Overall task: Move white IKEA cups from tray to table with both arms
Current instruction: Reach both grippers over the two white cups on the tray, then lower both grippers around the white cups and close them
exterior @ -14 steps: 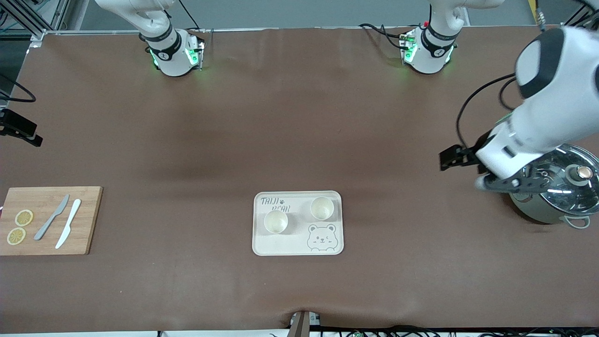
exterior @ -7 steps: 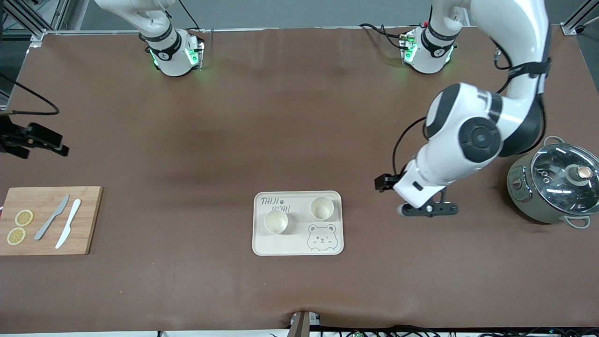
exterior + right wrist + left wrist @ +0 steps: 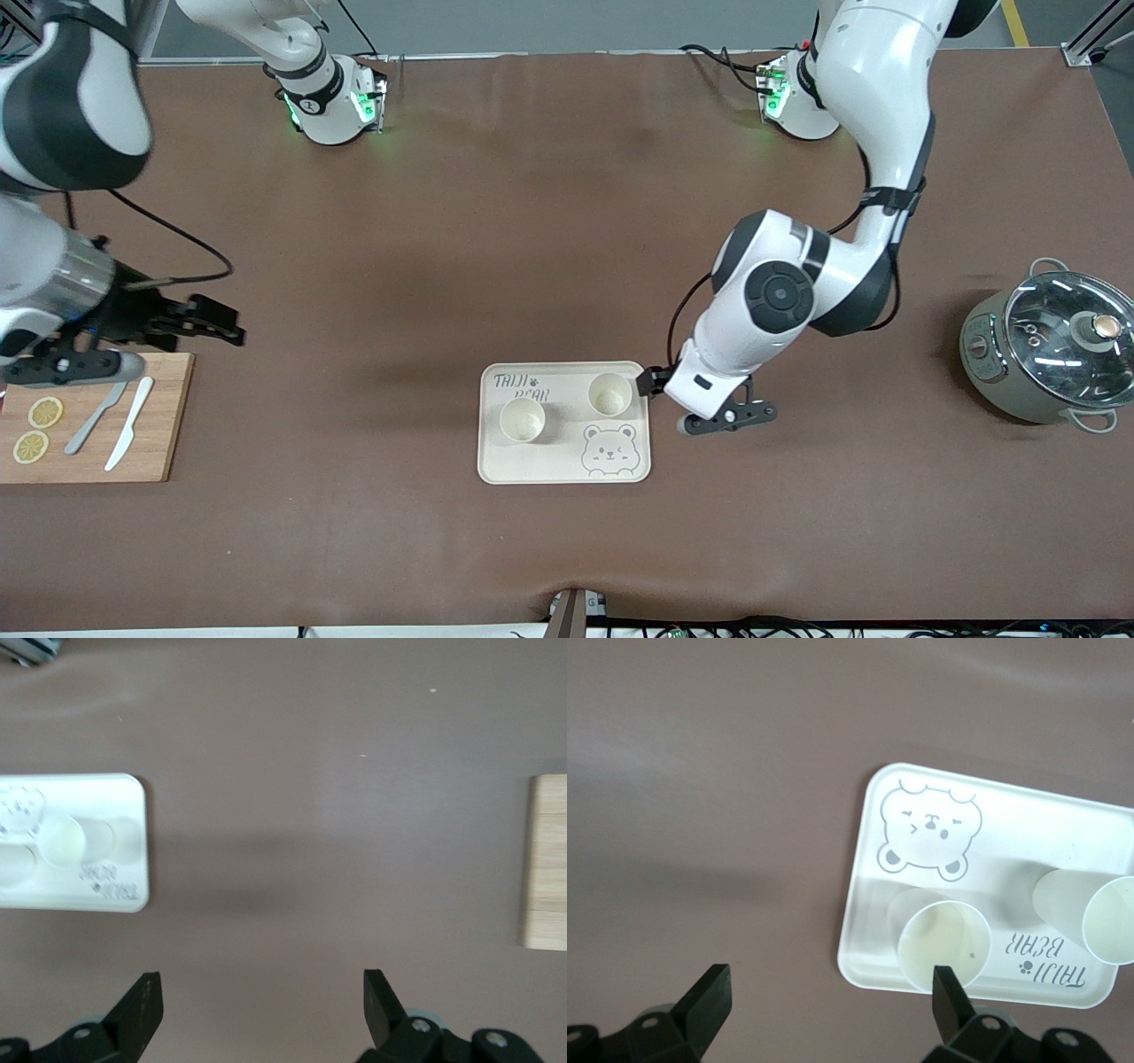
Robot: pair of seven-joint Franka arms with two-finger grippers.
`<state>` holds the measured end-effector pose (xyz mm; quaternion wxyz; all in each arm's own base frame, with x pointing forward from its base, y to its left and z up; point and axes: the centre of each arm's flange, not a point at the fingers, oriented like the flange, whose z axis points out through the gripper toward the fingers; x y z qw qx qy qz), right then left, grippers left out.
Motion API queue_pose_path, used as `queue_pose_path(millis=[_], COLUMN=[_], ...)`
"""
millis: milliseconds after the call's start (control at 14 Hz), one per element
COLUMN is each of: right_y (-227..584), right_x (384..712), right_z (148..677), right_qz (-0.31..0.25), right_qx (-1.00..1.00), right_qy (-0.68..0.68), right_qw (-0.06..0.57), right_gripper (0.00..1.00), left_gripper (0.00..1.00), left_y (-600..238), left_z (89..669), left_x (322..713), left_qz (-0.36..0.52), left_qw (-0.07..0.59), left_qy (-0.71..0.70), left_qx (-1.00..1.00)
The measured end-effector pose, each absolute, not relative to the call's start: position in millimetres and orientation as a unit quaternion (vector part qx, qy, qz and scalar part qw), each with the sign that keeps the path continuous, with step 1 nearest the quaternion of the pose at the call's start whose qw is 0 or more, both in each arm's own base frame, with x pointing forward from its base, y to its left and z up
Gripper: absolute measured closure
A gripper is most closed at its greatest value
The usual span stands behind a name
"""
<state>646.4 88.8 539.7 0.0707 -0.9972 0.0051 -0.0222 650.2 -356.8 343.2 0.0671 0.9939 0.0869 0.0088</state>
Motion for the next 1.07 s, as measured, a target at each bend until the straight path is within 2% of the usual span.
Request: queue_pose_path(millis=[357,643,1071], right_y=[217,274,351], right_x=[649,651,647], right_z=[494,448,351], right_qz=[-0.037,-0.046,-0.074], right_qx=[-0.993,-0.990,-0.988], right_qy=[0.076,0.107,0.108], right_qw=[0.078,0.081,0.086], right_gripper=[0.00,0.00,0.00], left_gripper=[0.00,0.00,0.00], left_y=[-372,-376,-389], left_z=[316,296,271], left_x=[643,644,645], left_qz=[-0.005,-0.002,0.017], left_qw=[0.060,0.062,0.073], left_qy=[0.083,0.083,0.079], left_qx=[0.995,0.995,0.994])
